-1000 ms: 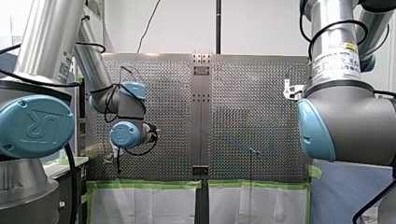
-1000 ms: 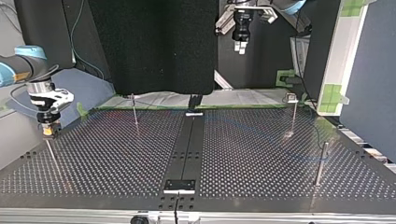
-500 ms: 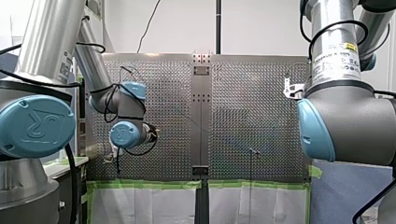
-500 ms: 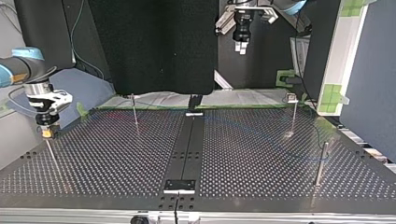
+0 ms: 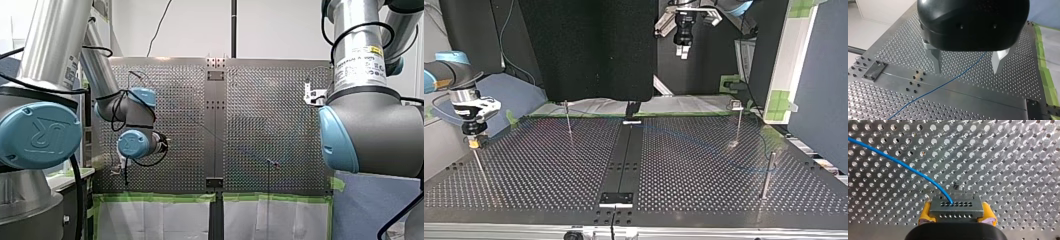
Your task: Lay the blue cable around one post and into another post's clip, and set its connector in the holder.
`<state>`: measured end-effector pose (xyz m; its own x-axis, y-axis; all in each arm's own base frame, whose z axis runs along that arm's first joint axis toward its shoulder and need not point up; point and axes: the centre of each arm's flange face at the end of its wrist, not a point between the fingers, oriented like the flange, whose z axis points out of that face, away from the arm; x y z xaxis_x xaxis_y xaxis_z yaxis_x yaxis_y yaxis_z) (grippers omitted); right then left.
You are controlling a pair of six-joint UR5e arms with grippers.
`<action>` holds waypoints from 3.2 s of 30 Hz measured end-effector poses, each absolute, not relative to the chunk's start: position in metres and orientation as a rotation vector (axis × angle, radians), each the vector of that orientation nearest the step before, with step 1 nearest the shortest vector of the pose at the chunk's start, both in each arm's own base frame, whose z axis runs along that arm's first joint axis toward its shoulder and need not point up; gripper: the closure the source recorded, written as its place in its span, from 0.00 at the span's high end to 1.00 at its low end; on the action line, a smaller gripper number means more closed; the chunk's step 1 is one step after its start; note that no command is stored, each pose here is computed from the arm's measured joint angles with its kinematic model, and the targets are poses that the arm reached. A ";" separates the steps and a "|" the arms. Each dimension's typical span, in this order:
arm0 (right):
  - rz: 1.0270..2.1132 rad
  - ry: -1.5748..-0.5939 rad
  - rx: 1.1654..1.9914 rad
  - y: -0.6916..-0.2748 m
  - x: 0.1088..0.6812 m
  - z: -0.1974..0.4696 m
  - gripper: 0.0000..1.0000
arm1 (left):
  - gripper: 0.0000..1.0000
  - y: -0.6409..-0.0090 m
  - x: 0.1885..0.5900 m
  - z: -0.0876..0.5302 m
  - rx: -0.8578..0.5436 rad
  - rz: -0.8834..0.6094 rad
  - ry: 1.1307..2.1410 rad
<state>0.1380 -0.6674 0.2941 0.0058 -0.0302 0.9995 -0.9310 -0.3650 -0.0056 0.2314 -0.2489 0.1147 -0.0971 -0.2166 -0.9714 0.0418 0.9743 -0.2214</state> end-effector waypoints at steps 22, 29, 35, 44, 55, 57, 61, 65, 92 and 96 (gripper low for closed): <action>1.481 -1.026 1.522 -0.668 0.131 0.287 0.00 | 1.00 -0.247 0.233 0.114 -0.137 -0.210 1.659; 1.476 -1.033 1.522 -0.670 0.127 0.282 0.00 | 1.00 -0.247 0.233 0.114 -0.136 -0.206 1.662; 1.499 -1.010 1.524 -0.671 0.128 0.282 0.00 | 1.00 -0.246 0.233 0.114 -0.135 -0.206 1.663; 1.532 -0.981 1.528 -0.672 0.130 0.284 0.00 | 1.00 -0.246 0.233 0.114 -0.135 -0.205 1.663; 1.543 -0.972 1.519 -0.674 0.130 0.285 0.00 | 1.00 -0.245 0.234 0.114 -0.136 -0.205 1.665; 1.547 -0.972 1.513 -0.675 0.129 0.286 0.00 | 1.00 -0.245 0.235 0.114 -0.136 -0.205 1.665; 1.556 -0.974 1.501 -0.676 0.127 0.286 0.00 | 1.00 -0.245 0.235 0.114 -0.137 -0.205 1.665; 1.556 -0.975 1.495 -0.677 0.125 0.286 0.00 | 1.00 -0.245 0.236 0.114 -0.135 -0.208 1.664; 1.556 -0.974 1.494 -0.677 0.128 0.287 0.22 | 1.00 -0.243 0.239 0.114 -0.137 -0.206 1.663; 1.551 -0.974 1.491 -0.677 0.127 0.288 0.36 | 1.00 -0.243 0.239 0.114 -0.136 -0.205 1.664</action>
<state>0.1274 -0.6767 0.2878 -0.0285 0.0164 0.9995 -0.9073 -0.4201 -0.0190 0.2385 -0.2427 0.1137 -0.1042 -0.2100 -0.9721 0.0321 0.9762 -0.2144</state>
